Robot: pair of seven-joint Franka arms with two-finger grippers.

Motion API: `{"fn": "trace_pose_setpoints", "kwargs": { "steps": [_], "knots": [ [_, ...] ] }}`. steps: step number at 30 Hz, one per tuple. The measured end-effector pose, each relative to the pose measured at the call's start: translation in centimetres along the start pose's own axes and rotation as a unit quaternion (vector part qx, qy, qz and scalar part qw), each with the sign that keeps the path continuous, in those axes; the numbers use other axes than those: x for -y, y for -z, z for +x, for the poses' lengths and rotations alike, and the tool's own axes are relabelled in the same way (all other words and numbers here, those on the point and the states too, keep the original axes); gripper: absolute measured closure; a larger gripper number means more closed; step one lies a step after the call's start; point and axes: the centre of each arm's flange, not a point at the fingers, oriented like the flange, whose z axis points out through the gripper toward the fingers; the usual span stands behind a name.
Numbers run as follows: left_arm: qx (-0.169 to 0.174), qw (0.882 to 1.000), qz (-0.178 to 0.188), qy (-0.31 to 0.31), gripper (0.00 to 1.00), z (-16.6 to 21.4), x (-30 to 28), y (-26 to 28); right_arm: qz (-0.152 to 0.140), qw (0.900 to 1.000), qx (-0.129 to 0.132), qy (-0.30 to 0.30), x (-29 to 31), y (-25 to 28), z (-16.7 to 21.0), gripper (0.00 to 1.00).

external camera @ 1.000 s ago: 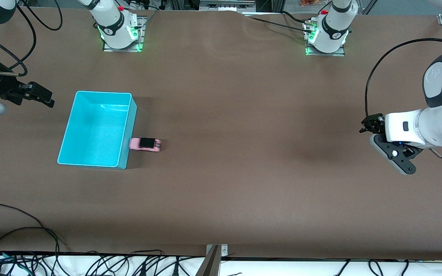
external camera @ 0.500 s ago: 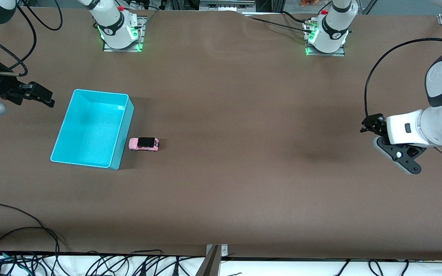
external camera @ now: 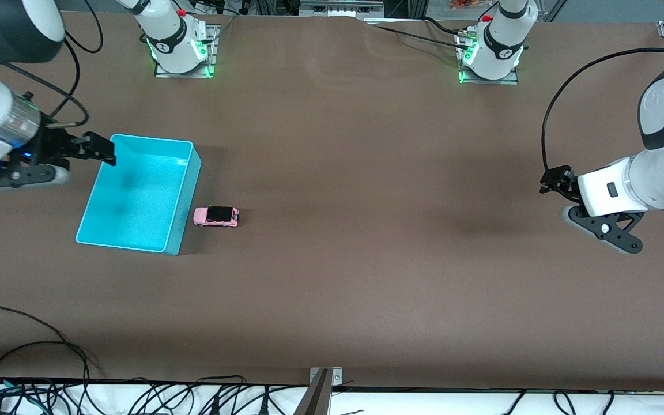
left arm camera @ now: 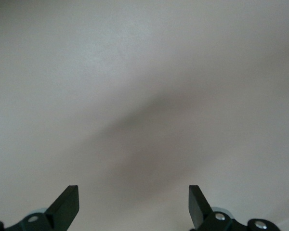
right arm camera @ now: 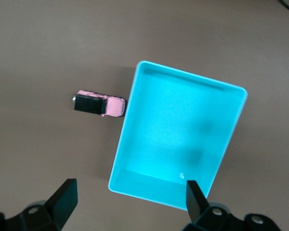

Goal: Wind and store pink jeep toy

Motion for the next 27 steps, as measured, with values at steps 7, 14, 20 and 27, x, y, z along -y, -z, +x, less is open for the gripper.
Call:
{"fn": "trace_pose_setpoints", "kwargs": {
  "steps": [7, 14, 20, 27],
  "knots": [
    [-0.039, 0.999, 0.023, 0.006, 0.00, -0.2, -2.5, 0.7, 0.008, 0.990, 0.011, 0.138, 2.9, -3.2, 2.0, 0.00],
    [-0.103, 0.992, 0.050, 0.042, 0.00, -2.8, -2.2, 1.0, 0.031, 0.952, 0.031, 0.303, 4.7, -7.9, 3.8, 0.00],
    [-0.134, 0.985, 0.058, 0.097, 0.00, -5.8, -0.9, 0.9, 0.085, 0.904, 0.040, 0.417, 5.1, -14.3, 5.8, 0.00],
    [-0.137, 0.981, 0.056, 0.127, 0.00, -8.1, -1.9, 2.5, 0.097, 0.842, 0.033, 0.529, 5.3, -21.2, 7.9, 0.00]
  ]
}}
